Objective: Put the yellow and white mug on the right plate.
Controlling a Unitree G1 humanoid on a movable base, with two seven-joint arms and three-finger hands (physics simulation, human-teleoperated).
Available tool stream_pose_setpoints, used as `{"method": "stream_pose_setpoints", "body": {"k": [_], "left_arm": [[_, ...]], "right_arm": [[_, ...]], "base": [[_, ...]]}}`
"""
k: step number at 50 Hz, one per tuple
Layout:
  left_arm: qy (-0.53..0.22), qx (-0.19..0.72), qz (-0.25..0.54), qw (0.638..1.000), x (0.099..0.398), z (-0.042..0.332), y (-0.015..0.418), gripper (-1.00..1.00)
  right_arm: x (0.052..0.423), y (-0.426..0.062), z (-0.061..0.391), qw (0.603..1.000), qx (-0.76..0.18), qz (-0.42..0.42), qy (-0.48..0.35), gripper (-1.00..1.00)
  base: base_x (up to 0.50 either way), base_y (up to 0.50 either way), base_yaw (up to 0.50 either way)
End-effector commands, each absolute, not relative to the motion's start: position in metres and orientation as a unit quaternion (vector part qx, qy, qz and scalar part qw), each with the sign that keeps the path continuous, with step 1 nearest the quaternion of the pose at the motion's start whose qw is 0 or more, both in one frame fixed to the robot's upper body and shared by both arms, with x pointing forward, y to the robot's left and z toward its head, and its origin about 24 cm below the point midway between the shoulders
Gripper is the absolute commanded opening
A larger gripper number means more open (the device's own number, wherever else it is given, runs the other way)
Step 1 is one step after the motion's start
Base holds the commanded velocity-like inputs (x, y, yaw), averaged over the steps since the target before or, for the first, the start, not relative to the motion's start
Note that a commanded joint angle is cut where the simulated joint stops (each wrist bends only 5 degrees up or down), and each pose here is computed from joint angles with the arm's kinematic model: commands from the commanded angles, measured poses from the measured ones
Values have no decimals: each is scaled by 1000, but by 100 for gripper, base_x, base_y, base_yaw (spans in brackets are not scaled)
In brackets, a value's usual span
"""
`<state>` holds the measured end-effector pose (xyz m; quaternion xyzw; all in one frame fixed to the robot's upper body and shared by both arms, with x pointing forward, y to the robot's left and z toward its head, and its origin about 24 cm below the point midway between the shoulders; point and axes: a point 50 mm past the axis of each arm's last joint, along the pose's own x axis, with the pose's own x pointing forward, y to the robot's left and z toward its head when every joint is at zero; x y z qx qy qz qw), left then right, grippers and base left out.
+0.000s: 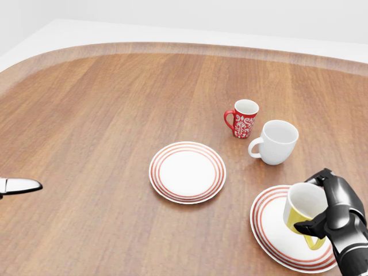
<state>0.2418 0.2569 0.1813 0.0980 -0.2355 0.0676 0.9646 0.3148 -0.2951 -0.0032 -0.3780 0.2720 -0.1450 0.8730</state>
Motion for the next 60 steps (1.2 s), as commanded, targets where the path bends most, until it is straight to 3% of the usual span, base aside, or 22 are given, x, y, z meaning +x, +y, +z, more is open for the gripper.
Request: {"method": "stream_pose_setpoints", "body": {"k": [1,56,57,60], "left_arm": [[-233,99,67,965,242,180,256,100],[-227,101,66,966,242,177,256,100],[-225,101,67,967,243,176,256,100],[-223,100,67,967,243,176,256,100]], "right_arm": [[311,-305,-2,871,-371,-170,273,-100],[313,-297,-4,879,-354,-175,267,-100],[312,-298,-6,878,-344,-172,284,98],[312,-299,-4,878,-348,-175,278,100]], "base": [[0,0,0],[0,0,0],[0,0,0],[0,0,0]]}}
